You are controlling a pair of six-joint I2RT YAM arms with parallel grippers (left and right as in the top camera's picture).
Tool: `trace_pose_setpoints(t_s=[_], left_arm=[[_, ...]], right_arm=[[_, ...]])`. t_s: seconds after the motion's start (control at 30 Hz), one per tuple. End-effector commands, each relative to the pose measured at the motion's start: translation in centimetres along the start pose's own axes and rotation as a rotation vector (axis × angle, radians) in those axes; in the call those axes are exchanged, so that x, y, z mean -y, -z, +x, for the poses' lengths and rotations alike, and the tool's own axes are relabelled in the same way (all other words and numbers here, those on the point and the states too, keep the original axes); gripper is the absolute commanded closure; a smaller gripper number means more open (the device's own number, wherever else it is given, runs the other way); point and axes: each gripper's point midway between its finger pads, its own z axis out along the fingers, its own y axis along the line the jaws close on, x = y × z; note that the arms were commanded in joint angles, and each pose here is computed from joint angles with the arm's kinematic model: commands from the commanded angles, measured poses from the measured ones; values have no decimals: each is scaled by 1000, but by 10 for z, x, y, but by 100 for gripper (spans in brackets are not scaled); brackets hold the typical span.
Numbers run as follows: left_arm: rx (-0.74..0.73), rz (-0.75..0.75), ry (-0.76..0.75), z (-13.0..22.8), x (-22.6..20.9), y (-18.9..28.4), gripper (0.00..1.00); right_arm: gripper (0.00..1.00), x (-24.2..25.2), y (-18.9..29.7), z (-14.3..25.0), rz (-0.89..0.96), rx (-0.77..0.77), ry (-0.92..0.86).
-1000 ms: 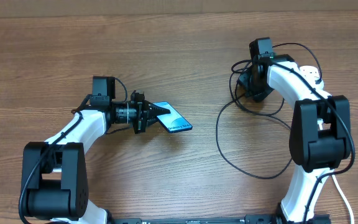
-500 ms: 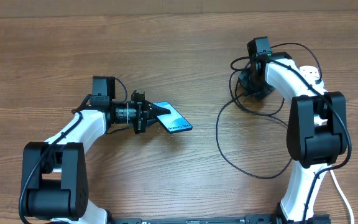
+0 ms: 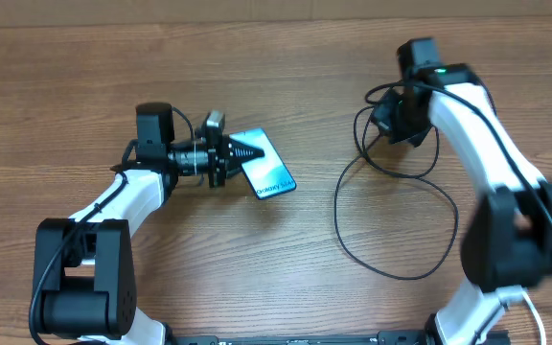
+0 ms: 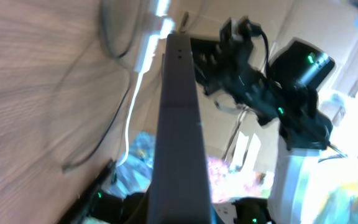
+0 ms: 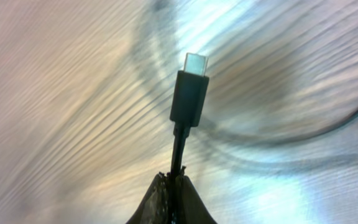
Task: Plug charger to phone and switch on socket
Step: 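Grasp the black USB-C cable plug with the right gripper, then carry the cable plug with the right gripper to the phone's bottom port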
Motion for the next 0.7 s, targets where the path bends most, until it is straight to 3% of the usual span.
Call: trace_pose_setpoints(t_s=[0.0, 0.37, 0.5, 0.67], left_arm=[[-72, 53, -25, 7, 23, 0, 96], [-217, 93, -109, -24, 26, -8, 96], [-216, 95, -129, -34, 29, -10, 96], [-213, 100, -178, -34, 33, -9, 96]], right_arm=[[96, -39, 68, 30, -253, -36, 218], [96, -28, 120, 179, -300, -330, 683], [96, -35, 119, 226, -329, -379, 851], [96, -43, 109, 259, -342, -379, 905]])
